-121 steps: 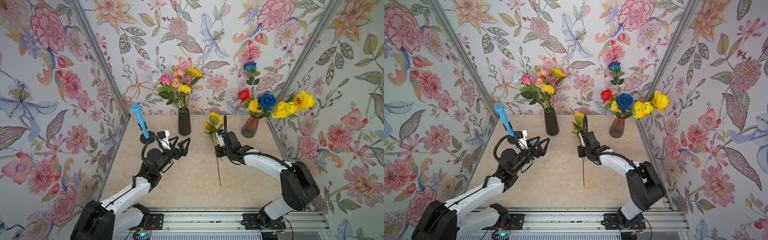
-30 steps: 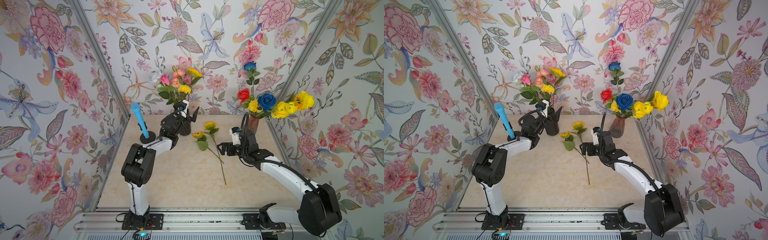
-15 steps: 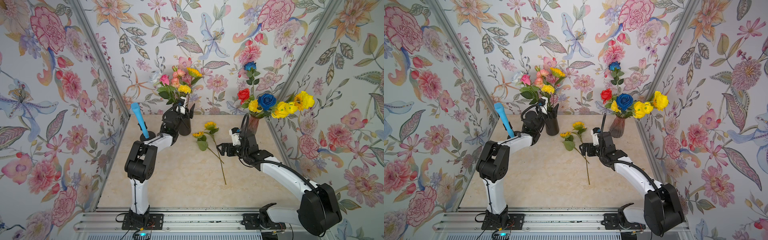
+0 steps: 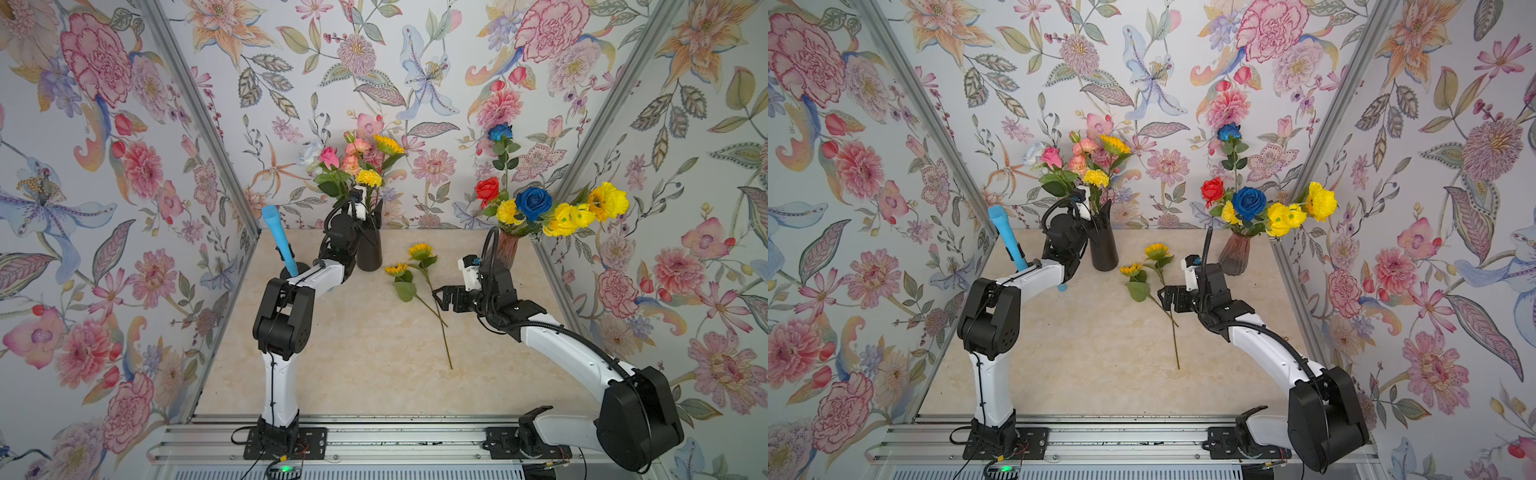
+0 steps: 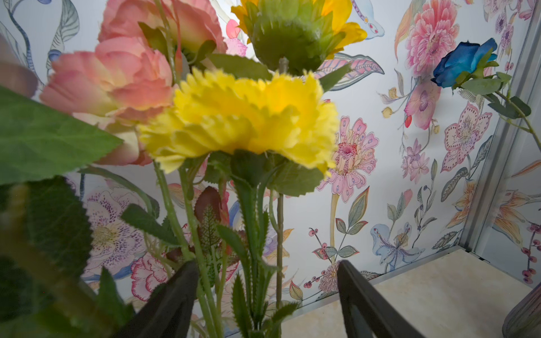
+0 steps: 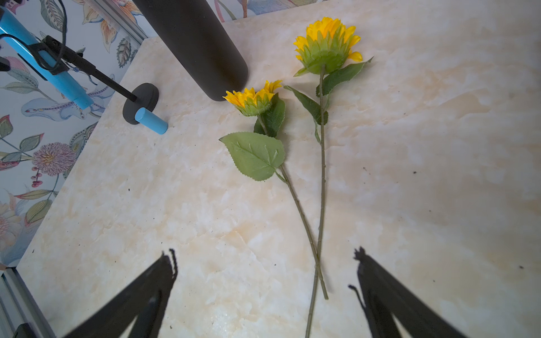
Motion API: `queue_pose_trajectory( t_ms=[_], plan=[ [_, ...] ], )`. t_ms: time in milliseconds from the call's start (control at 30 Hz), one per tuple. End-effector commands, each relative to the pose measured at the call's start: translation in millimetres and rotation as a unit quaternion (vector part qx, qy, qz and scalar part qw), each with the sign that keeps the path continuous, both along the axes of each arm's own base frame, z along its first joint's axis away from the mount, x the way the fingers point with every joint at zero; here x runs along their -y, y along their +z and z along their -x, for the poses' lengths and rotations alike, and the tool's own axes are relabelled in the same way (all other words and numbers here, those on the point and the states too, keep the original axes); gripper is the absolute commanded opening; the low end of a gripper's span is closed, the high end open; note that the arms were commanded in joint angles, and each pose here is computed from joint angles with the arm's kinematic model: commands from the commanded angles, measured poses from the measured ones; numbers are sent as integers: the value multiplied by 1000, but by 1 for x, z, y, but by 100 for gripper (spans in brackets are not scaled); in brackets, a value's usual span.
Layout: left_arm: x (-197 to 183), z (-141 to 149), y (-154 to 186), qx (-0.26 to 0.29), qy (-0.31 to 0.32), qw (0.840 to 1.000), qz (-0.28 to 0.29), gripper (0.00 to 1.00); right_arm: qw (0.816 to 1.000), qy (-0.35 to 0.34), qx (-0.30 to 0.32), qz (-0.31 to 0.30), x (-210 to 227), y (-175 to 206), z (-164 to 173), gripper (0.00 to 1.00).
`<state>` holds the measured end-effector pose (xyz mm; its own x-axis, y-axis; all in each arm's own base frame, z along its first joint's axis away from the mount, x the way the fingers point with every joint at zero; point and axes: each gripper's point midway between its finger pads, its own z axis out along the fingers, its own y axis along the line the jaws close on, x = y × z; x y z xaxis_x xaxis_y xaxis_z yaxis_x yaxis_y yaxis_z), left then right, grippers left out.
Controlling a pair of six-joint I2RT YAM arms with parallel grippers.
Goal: Pick out yellow flowers from the vase
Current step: Pick up the flower from the vase.
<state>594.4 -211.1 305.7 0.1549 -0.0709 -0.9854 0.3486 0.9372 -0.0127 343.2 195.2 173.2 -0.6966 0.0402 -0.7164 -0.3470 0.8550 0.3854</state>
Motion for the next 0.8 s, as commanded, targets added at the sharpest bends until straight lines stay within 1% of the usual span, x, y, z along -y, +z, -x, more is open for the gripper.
queue_pose_trajectory(
  t_ms=[0, 300, 400, 533, 667, 767],
  plan=[
    [-5, -10, 0, -2, 8, 1000, 10, 69, 1000, -1, 3, -12, 0, 3, 1, 100],
    [-4, -15, 1, -1, 2, 1000, 7, 46, 1000, -1, 3, -12, 0, 1, 0, 100],
    [-5, -16, 2, -1, 2, 1000, 6, 33, 1000, 0, 2, -13, -1, 1, 1, 100],
    [-3, -15, 1, -2, -4, 1000, 5, 20, 1000, -1, 2, -13, -1, 0, 0, 100],
    [-2, -14, 1, -3, -5, 1000, 4, 15, 1000, 0, 3, -15, -2, 1, 0, 100],
    [-3, -12, 2, -3, -7, 1000, 6, 8, 1000, 0, 2, -14, -1, 0, 0, 100]
  ],
)
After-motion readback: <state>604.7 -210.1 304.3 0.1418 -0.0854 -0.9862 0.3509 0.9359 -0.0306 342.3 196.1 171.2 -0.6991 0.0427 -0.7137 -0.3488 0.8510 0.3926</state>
